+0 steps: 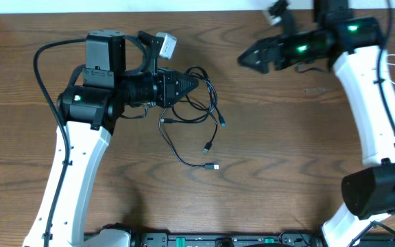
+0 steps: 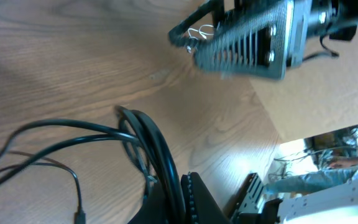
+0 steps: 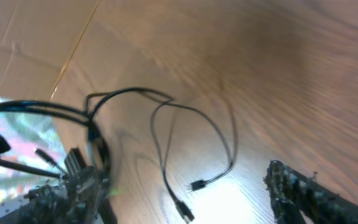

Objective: Untangle cables
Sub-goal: 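Move the right gripper to the left gripper and grasp a black cable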

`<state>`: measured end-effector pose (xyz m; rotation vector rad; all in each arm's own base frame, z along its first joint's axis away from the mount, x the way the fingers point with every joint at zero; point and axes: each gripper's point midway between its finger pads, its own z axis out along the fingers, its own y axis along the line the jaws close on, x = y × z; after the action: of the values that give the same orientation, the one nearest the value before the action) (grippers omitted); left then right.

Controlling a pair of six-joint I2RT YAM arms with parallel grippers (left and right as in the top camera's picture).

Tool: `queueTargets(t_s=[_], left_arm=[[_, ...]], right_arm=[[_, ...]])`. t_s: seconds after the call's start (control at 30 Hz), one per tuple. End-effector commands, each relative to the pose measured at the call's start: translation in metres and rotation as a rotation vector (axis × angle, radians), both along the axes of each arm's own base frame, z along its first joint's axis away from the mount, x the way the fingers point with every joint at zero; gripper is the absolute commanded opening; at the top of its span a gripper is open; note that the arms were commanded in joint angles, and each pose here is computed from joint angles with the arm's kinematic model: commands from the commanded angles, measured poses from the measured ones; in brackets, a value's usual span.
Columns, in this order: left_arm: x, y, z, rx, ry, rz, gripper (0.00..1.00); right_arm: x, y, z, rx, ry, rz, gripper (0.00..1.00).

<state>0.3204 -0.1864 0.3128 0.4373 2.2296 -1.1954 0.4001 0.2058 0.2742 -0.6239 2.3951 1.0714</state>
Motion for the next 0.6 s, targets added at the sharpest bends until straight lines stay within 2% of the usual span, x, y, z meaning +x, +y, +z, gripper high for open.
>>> queueTargets(t_s=[0.0, 0.17, 0.27, 0.37, 0.43, 0.5, 0.57], left_arm=[[0.001, -0.002, 0.014, -0.037, -0.01, -0.003, 0.08], [0.01, 0.001, 0.014, -0.042, 0.026, 0.067, 0.08], [0.01, 0.001, 0.015, -0.054, 0.05, 0.081, 0.08], [0.017, 0.008, 0.008, -0.042, 0.113, 0.166, 0.08], [0.018, 0.009, 0.007, -0.043, 0.131, 0.188, 0.08], [0.018, 0.009, 0.007, -0.043, 0.131, 0.188, 0.08], [0.018, 0.009, 0.006, -0.042, 0.132, 0.188, 0.08]], right_arm=[[-0.013, 0.026, -0.009, -0.021, -0.01, 0.085, 0.74], [-0.028, 0.052, -0.02, -0.046, 0.031, 0.114, 0.62], [-0.022, 0.056, -0.037, -0.13, 0.057, 0.018, 0.59], [-0.024, 0.071, -0.048, -0.155, 0.063, -0.01, 0.57], [-0.02, 0.072, -0.058, -0.206, 0.081, -0.095, 0.53], [-0.016, 0.069, -0.064, -0.251, 0.106, -0.19, 0.45], [-0.016, 0.076, -0.061, -0.23, 0.098, -0.181, 0.43]])
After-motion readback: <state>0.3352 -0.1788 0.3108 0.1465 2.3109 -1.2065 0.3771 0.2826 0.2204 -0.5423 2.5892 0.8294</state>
